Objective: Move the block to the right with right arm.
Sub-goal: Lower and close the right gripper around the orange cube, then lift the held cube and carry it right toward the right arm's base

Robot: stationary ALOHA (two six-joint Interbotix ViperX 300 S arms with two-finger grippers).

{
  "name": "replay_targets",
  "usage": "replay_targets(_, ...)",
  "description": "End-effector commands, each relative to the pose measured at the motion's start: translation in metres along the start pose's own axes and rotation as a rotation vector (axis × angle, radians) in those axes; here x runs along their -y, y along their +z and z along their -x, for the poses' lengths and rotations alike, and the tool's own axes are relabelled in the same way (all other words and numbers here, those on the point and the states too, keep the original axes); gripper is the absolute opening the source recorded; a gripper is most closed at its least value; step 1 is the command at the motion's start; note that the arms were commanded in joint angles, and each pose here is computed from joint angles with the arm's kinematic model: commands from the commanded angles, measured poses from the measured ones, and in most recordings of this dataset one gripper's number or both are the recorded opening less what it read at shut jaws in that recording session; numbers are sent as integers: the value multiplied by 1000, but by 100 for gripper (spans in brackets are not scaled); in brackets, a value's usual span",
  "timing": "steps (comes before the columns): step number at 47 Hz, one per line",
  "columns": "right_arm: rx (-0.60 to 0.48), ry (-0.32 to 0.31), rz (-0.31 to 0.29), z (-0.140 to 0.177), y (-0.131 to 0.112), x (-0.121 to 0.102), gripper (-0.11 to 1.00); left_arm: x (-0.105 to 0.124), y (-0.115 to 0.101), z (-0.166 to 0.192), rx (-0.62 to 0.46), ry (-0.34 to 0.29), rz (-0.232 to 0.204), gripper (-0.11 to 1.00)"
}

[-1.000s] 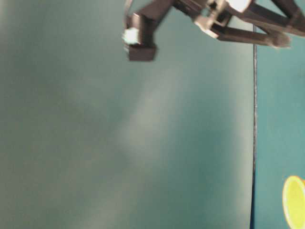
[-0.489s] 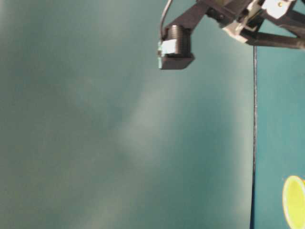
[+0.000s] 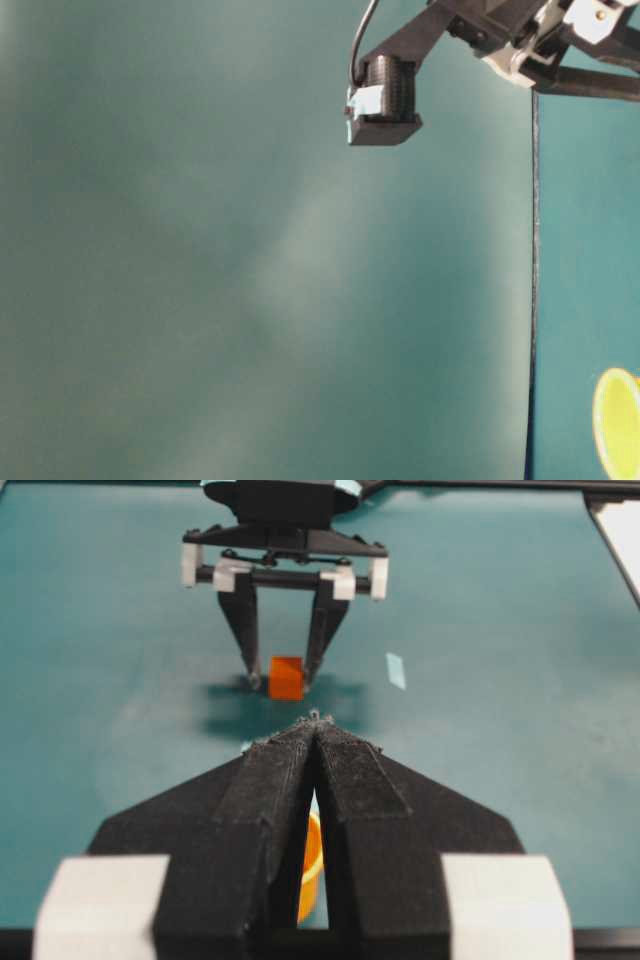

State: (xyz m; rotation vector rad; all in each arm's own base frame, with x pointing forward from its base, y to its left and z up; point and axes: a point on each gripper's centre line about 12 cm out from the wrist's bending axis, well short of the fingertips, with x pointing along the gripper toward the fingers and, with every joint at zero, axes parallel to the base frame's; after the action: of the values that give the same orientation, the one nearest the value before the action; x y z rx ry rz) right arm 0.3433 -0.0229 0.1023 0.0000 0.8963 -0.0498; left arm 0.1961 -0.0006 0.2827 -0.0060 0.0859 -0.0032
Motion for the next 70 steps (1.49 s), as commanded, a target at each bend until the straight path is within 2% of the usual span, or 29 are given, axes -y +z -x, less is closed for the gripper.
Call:
replay_targets(1,26,4,-8,3,7,-2,51,0,12,-1,29,-2,-6,0)
replay_targets(6,29,13,2,3,9,-7,41,0,11,-1,28,-2,-8,0)
replay_targets(19,53,31,24,14,24,-17,41,0,11,-1,28,-2,-3,0)
replay_targets(33,78,26,23,39,37,-16,41,0,11,-1,28,-2,-6,0)
replay_targets(70,77,11,25,99,53,-13,41,0,12,-1,29,-2,-5,0)
